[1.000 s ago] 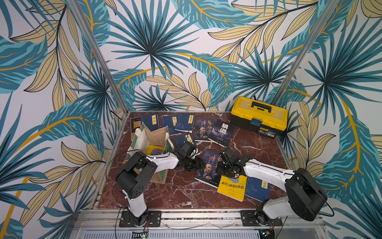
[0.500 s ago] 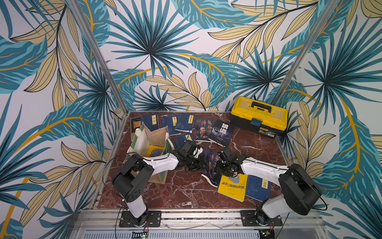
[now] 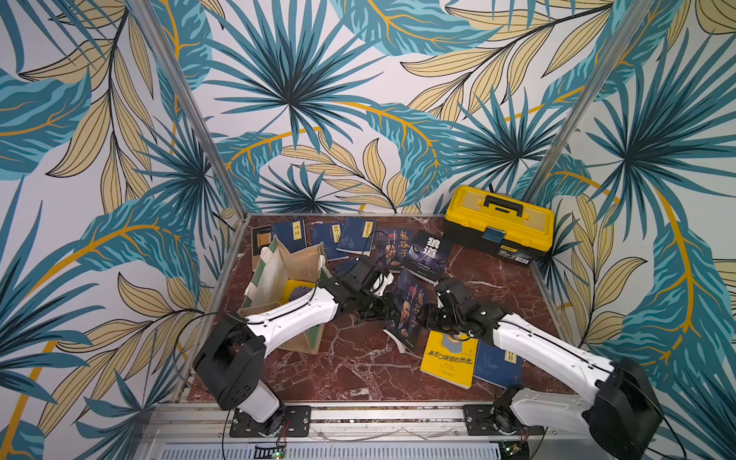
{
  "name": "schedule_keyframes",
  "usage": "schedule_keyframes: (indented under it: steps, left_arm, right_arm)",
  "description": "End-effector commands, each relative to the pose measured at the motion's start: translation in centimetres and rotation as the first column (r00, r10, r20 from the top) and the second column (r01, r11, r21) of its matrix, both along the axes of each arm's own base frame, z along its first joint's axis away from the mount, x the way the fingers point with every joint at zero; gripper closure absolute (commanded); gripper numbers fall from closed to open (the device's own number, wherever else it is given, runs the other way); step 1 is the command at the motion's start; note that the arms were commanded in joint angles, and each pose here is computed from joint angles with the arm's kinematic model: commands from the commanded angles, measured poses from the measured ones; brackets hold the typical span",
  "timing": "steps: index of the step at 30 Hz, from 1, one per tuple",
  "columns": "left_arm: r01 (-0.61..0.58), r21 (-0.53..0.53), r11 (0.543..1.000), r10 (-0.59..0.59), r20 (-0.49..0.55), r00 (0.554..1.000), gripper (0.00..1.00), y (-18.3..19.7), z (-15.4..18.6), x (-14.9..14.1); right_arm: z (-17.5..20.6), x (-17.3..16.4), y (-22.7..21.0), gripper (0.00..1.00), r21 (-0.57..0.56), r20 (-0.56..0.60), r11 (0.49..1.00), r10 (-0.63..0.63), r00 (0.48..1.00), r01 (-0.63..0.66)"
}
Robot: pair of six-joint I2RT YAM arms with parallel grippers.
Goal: Put the books into the canvas bag
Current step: Pick up the book from the center of the board, then place the book in the canvas bag.
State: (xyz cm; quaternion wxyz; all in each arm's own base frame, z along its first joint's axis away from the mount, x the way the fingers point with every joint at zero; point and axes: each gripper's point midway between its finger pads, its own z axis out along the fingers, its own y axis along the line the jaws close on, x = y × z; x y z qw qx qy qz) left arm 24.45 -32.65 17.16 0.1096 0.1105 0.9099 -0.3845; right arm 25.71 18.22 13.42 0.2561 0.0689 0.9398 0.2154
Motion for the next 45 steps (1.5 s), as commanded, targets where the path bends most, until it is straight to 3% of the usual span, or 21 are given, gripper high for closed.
schedule_keyframes:
  steps: [1,4,8,11,15,19,22,26,29,32,37,45]
  left_arm:
    - [0.037,0.022,0.999,-0.041,0.232,0.972,1.00,1.8,7.0,0.3]
    - [0.026,-0.011,1.000,-0.020,0.372,0.928,1.00,3.3,11.5,0.1]
    - [0.029,-0.083,0.996,0.021,0.549,0.835,1.00,5.1,17.5,-0.8]
    - [0.031,-0.129,0.991,0.058,0.634,0.771,1.00,6.6,21.3,-1.7]
    - [-0.026,-0.129,0.991,0.110,0.703,0.702,1.00,9.4,24.8,-2.6]
    - [-0.213,-0.029,0.977,0.159,0.766,0.623,1.00,14.3,26.6,-2.3]
    - [-0.365,-0.002,0.931,0.211,0.819,0.534,1.00,18.5,28.2,-2.5]
    - [-0.524,-0.042,0.850,0.289,0.870,0.399,1.00,23.7,30.2,-3.6]
    - [-0.588,-0.048,0.807,0.298,0.893,0.337,1.00,26.3,30.7,-4.6]
    - [-0.629,-0.005,0.777,0.265,0.909,0.320,1.00,27.9,30.6,-5.1]
    - [-0.654,0.077,0.752,0.198,0.921,0.336,1.00,28.9,29.9,-5.3]
    - [-0.631,0.222,0.743,0.084,0.905,0.417,1.00,27.0,27.8,-3.2]
  right_arm:
    - [5.4,0.5,-0.3,0.42,0.042,0.193,0.999,0.018,0.981,-0.026]
    - [10.0,0.5,-0.2,0.35,0.116,0.347,0.991,0.018,0.938,-0.062]
    - [16.4,0.4,1.1,0.22,0.254,0.533,0.953,0.005,0.846,-0.166]
    - [19.0,0.7,2.5,0.19,0.322,0.580,0.919,-0.003,0.815,-0.227]
    - [20.1,2.2,5.1,0.19,0.360,0.542,0.893,0.036,0.839,-0.271]
    - [19.1,4.3,7.6,0.24,0.385,0.413,0.890,0.068,0.908,-0.242]
    - [18.3,5.4,10.4,0.26,0.374,0.353,0.890,0.123,0.928,-0.261]
    - [17.4,6.0,14.4,0.27,0.329,0.316,0.901,0.179,0.932,-0.285]
    - [16.8,6.2,18.0,0.28,0.268,0.295,0.906,0.246,0.923,-0.328]
    - [16.2,6.2,21.3,0.33,0.258,0.285,0.902,0.272,0.919,-0.347]
    - [14.9,7.2,24.5,0.34,0.203,0.269,0.912,0.297,0.916,-0.356]
    - [11.7,7.6,27.5,0.35,0.129,0.192,0.913,0.359,0.913,-0.386]
